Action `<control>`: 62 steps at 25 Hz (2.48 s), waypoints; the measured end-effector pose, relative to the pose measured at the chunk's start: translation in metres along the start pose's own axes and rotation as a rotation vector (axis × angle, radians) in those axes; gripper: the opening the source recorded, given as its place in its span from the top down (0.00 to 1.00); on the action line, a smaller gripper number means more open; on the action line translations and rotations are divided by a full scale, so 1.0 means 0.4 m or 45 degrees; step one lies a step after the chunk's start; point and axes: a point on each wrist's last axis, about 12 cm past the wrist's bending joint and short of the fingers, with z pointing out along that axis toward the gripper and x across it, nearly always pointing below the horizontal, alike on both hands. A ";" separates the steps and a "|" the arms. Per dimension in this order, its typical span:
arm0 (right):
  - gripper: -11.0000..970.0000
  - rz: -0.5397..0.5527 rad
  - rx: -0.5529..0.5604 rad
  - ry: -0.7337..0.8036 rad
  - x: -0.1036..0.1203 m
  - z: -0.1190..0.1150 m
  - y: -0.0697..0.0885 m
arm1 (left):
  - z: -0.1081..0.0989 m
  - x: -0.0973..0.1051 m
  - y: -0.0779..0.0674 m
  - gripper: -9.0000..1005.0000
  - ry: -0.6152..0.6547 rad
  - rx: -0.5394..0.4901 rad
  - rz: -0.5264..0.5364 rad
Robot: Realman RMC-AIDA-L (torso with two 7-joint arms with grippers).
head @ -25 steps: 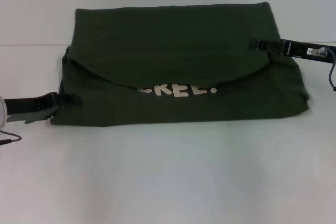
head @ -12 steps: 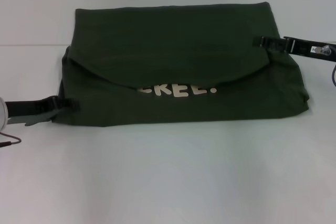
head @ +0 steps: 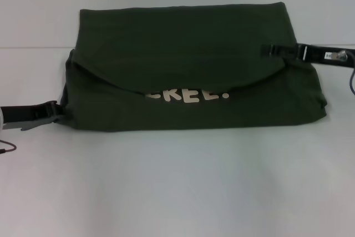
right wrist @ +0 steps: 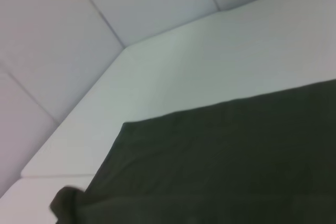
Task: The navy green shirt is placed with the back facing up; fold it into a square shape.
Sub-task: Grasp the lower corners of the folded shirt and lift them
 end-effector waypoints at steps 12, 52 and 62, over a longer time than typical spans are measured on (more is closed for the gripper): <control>0.04 0.159 0.240 0.432 -0.025 -0.143 -0.099 | -0.010 -0.026 -0.004 0.95 -0.017 -0.006 0.055; 0.41 -0.071 0.396 0.462 0.037 0.034 -0.058 | 0.005 -0.031 -0.023 0.95 -0.039 0.012 0.052; 0.85 -0.048 0.474 0.514 0.041 0.014 -0.078 | 0.005 -0.030 -0.023 0.95 -0.039 0.015 0.050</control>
